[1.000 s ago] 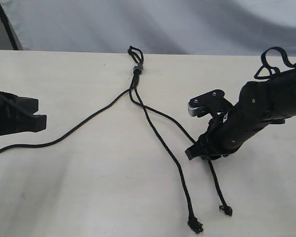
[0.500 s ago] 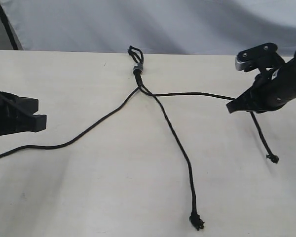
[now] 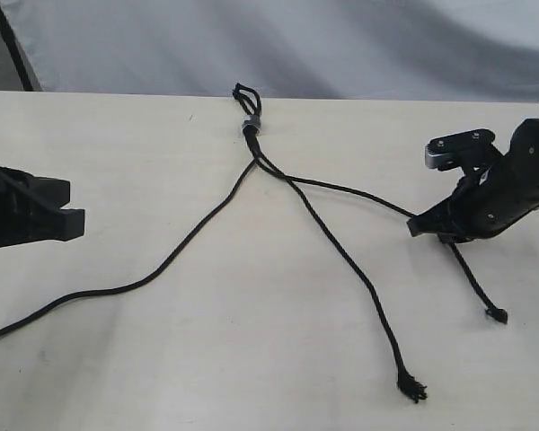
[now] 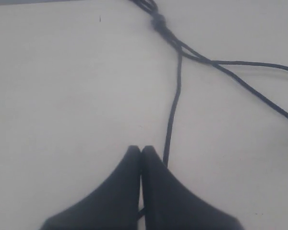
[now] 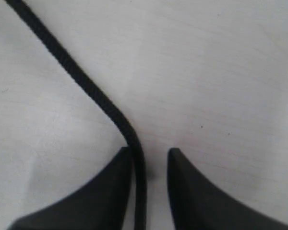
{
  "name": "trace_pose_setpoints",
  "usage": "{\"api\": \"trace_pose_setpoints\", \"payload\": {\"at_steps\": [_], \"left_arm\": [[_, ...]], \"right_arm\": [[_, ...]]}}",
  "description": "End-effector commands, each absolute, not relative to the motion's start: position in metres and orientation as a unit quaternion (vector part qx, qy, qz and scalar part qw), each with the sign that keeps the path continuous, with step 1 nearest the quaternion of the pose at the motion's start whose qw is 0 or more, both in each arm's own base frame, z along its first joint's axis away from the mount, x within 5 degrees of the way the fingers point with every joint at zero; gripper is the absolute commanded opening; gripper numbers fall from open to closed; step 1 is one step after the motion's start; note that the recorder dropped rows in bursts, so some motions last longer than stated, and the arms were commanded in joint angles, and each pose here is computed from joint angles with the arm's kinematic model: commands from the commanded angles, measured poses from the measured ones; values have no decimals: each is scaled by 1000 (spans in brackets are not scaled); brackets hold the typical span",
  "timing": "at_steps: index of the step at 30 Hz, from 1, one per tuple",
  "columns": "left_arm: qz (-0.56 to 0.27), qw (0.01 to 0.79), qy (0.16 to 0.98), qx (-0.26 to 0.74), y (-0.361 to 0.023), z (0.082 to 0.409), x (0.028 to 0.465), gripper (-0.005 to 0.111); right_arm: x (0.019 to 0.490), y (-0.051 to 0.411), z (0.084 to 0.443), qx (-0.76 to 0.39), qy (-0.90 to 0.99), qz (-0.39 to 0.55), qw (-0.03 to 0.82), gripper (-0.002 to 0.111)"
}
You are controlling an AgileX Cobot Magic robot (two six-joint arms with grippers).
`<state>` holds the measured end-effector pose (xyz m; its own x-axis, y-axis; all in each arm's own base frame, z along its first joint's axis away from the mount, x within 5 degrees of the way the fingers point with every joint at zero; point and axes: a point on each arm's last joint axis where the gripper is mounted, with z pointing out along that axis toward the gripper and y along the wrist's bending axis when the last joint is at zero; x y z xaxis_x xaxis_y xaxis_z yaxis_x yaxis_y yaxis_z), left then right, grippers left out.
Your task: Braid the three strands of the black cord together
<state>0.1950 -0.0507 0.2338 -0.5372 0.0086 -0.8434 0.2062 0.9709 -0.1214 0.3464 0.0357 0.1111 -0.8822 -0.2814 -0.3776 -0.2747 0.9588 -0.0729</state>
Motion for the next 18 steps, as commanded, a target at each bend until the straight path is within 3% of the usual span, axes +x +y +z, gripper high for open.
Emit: {"api": "trace_pose_setpoints", "payload": {"at_steps": [1,2,4,6,7,12,18], "left_arm": [[-132,457,877,70,-55,232,190,1],[-135,454,878,71,-56,232,190,1],[-149,437,884,70,-59,228,192,1],[-206,377,898,95,-73,223,196,9],[-230,339,905,118,-86,216,200,20],[-255,281,910,168,-142,192,226,50],[-288,268,881,263,-246,182,261,51]], "right_arm": [[349,34,123,-117,973,-5,199,66],[349,34,135,-117,972,-5,203,79],[346,33,170,-123,960,-8,250,84],[337,32,215,-120,936,-11,331,78],[329,32,235,-118,920,-12,374,71],[291,26,280,-88,861,-7,500,56],[258,19,293,-73,816,-9,574,56]]}}
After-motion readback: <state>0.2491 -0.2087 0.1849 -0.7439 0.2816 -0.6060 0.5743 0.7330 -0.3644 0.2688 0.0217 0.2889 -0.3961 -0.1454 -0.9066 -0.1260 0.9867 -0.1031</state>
